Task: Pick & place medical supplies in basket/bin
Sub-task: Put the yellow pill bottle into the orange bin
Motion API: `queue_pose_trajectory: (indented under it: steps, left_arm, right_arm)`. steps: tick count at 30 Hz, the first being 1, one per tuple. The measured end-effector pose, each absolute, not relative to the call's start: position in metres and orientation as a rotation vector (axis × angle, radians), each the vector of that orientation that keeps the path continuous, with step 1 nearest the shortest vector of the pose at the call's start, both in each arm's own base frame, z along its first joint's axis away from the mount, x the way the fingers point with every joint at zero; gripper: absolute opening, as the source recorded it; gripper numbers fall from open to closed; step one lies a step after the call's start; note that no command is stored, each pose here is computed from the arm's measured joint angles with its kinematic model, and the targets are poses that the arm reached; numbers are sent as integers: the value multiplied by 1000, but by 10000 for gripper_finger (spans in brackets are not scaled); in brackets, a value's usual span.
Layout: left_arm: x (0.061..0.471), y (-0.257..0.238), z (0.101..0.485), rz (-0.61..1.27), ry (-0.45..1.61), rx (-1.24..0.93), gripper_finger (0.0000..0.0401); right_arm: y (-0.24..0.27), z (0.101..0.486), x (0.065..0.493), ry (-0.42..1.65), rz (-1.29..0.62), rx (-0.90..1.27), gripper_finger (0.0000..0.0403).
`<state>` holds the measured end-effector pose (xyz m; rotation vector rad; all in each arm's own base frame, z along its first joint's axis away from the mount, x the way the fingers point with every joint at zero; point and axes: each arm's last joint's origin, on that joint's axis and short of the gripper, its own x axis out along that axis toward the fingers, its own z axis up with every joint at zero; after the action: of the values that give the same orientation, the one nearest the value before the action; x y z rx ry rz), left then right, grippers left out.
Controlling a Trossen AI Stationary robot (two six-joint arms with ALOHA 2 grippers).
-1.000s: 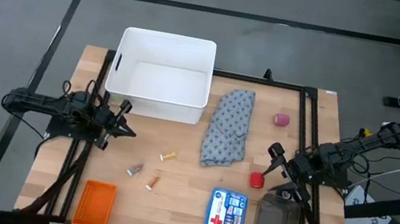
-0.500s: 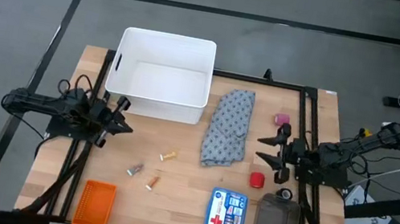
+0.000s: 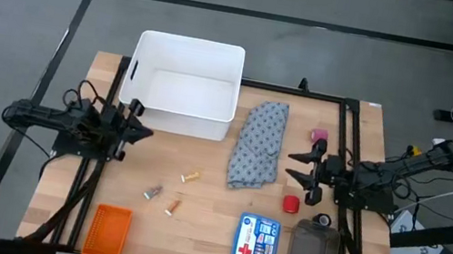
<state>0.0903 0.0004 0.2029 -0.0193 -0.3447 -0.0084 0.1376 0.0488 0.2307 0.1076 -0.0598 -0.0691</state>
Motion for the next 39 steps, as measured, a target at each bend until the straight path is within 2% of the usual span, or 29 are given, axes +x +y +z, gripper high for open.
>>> queue_pose_trajectory:
  steps: [16,22,26,34,39]
  left_arm:
    - [93,3,202,72,-320,-105,8]
    - [96,0,200,-16,-284,-207,18]
    - [102,-3,195,-47,-223,-226,57]
    - [113,-11,191,-52,-163,-213,176]
    - [118,-21,202,-119,-150,-194,219]
  right_arm:
    - [50,227,141,-37,-70,84,212]
    - [50,233,141,-88,-71,43,212]
    - [49,237,140,-124,-92,10,212]
    - [48,238,140,-129,-135,17,212]
    - [48,237,140,-128,-133,35,212]
